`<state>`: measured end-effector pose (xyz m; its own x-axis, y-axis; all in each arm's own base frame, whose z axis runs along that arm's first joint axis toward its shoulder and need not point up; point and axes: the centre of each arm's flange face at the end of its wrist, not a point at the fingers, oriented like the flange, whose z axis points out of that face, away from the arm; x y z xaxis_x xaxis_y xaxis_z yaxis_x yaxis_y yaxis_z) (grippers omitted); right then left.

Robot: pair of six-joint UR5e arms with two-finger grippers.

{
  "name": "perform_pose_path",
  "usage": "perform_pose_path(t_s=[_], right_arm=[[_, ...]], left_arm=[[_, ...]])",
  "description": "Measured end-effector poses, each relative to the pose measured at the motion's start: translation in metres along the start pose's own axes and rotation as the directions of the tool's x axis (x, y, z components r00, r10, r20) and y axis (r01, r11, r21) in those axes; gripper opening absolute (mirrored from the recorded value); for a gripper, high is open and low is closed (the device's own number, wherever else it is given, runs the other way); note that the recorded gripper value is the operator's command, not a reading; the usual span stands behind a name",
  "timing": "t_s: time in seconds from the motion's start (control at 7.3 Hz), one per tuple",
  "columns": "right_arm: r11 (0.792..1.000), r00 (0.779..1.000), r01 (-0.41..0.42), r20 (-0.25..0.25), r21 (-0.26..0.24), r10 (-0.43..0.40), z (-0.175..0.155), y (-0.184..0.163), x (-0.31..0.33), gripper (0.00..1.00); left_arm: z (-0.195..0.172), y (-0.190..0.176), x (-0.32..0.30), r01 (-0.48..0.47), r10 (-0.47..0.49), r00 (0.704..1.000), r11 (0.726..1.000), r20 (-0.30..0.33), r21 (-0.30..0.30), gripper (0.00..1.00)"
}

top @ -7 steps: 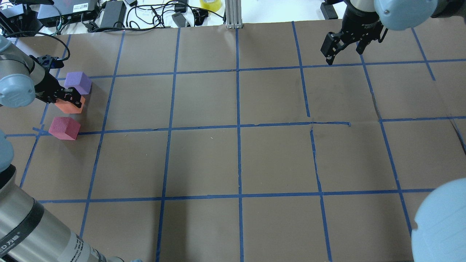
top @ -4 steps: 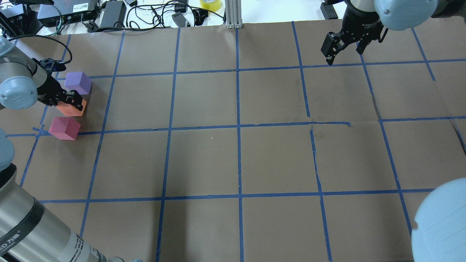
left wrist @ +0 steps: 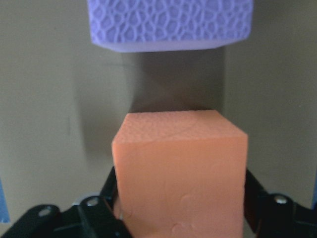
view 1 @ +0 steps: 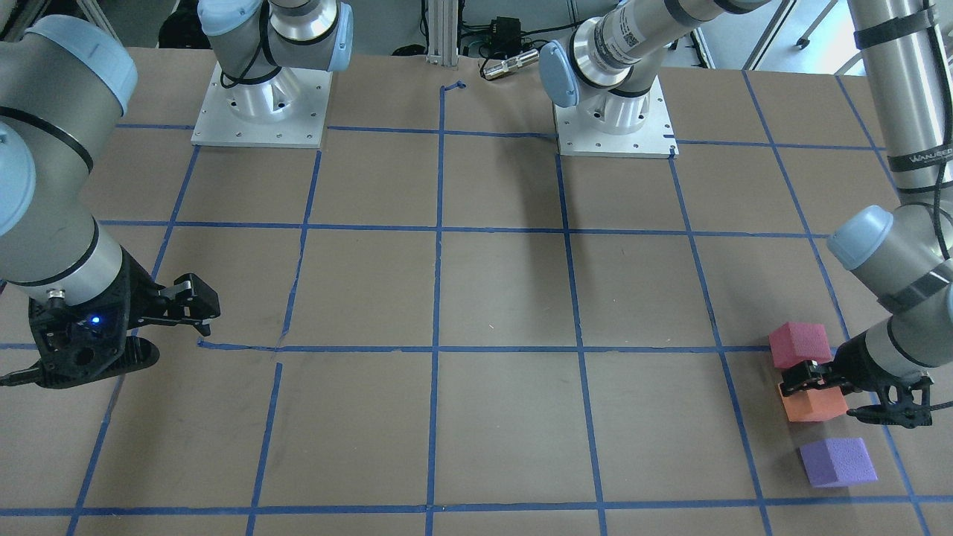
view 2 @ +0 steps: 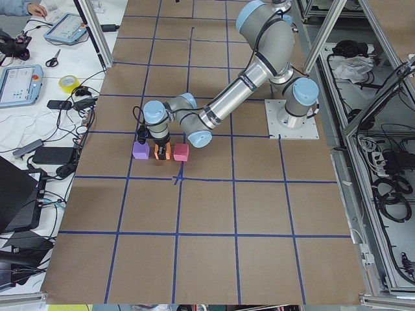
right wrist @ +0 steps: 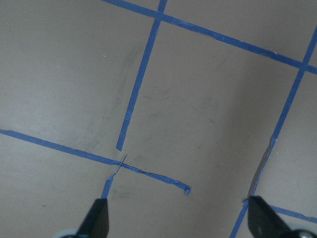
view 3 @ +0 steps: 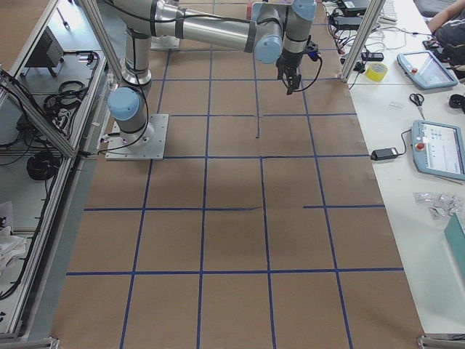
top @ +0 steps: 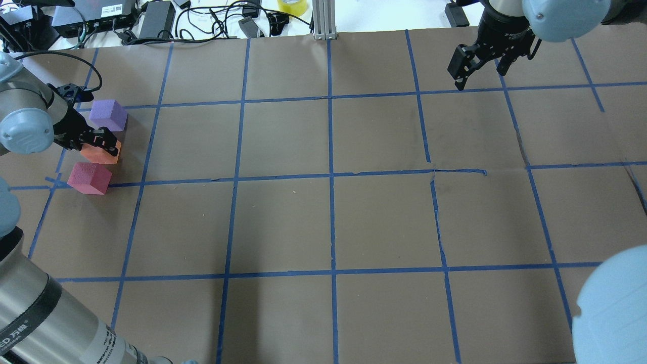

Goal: Arrange blocks in a line
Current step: 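Lower the orange cube between the purple and pink cubes, then open the left gripper and lift it away from the cubes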

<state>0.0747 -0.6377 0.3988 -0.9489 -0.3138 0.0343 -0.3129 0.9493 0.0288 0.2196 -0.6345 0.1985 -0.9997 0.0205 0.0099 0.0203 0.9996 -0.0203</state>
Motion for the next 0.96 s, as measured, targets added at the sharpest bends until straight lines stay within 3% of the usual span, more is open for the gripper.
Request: perform_pose_path(t_s=[0.27,0.55,0.82,0.96], right_arm=[[1.000,1.000,-0.001,0.001,0.000,0.001,0.000,0.000,0.000,1.00],[1.000,1.000,-0.003,0.008,0.004,0.003,0.000,0.000,-0.001,1.00],[1.000,1.000,-0.019,0.008,0.010,0.019,-0.015,0.008,-0.006,1.00],[0.997,0.998,-0.070,0.008,0.017,0.070,-0.036,0.021,-0.014,1.00]], left_arm=[[-0.048,0.009,0.010,-0.014,0.015,0.999,1.000,0.041,-0.020,1.00],[-0.130,0.031,0.056,-0.058,0.060,0.998,0.996,0.032,-0.067,1.00],[-0.193,0.037,0.161,-0.195,0.197,0.979,0.980,0.056,-0.033,1.00],[-0.212,0.038,0.215,-0.254,0.254,0.965,0.967,0.067,-0.004,1.00]])
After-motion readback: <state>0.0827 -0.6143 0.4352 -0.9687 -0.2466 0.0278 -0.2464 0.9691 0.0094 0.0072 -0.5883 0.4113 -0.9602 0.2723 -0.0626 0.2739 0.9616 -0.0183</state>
